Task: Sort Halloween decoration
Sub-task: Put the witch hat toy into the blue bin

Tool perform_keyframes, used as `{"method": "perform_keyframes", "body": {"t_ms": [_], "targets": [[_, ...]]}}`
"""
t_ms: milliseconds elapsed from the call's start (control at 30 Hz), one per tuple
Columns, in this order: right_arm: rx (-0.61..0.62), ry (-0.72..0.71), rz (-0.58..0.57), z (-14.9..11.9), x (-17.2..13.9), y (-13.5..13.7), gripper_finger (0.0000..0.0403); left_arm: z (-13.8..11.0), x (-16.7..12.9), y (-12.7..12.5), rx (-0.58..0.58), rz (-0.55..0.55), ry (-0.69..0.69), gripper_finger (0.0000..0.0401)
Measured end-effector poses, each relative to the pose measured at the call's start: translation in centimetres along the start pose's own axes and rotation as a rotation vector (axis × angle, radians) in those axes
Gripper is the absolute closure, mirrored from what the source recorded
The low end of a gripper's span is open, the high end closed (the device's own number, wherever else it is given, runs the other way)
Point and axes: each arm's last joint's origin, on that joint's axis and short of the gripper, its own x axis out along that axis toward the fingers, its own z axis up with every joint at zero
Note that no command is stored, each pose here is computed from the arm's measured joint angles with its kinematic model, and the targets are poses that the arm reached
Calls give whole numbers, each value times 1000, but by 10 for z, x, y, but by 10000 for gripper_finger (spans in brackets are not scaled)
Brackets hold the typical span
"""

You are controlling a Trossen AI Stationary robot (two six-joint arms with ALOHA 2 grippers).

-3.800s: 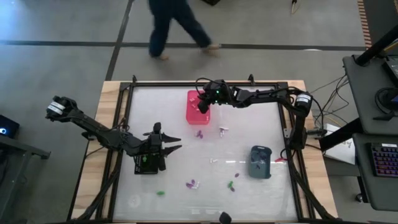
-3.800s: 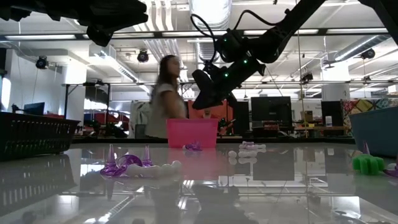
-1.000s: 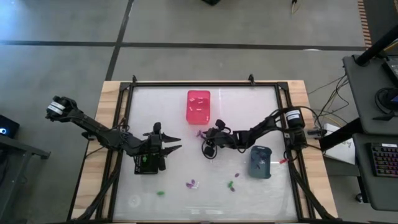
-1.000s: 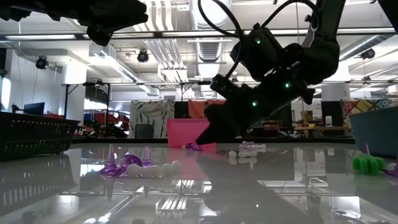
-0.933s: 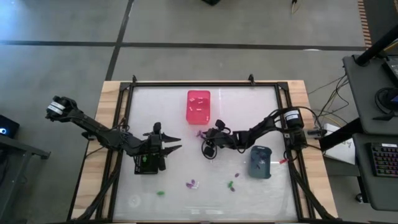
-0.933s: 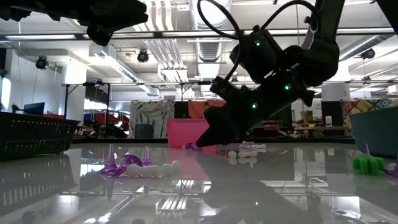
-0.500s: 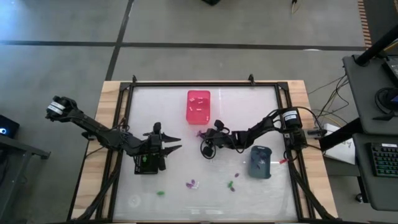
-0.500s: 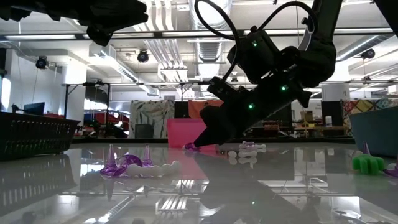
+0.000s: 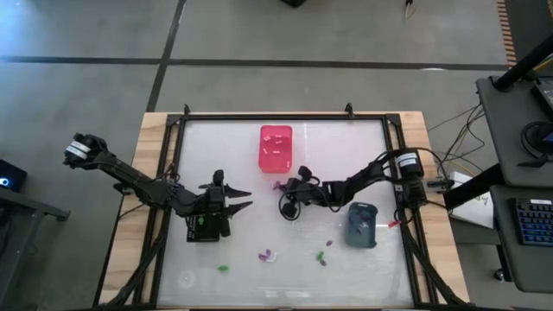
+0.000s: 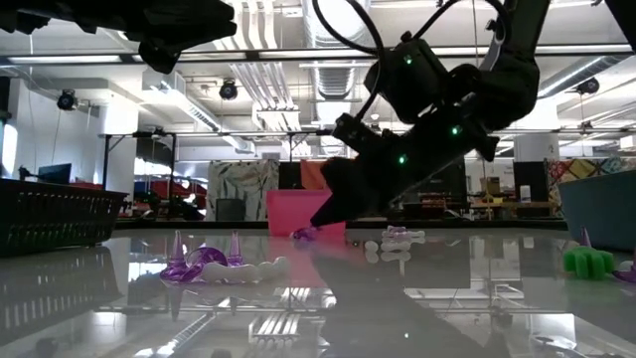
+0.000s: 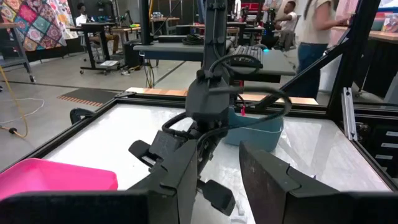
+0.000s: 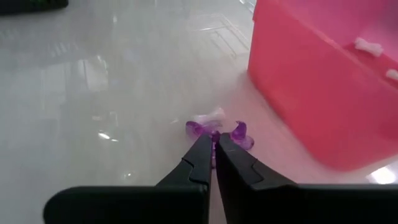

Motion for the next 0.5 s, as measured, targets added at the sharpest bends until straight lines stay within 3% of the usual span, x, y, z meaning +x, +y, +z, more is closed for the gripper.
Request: {"method": "perform_keyframes", "body": {"t_ms": [367, 500], "targets": [[-16, 36, 35, 22, -27, 7, 394, 0, 0, 0, -5, 0, -1, 298], [38, 120, 137, 36, -45, 6, 394, 0, 0, 0, -11, 0, -2, 298]]}}
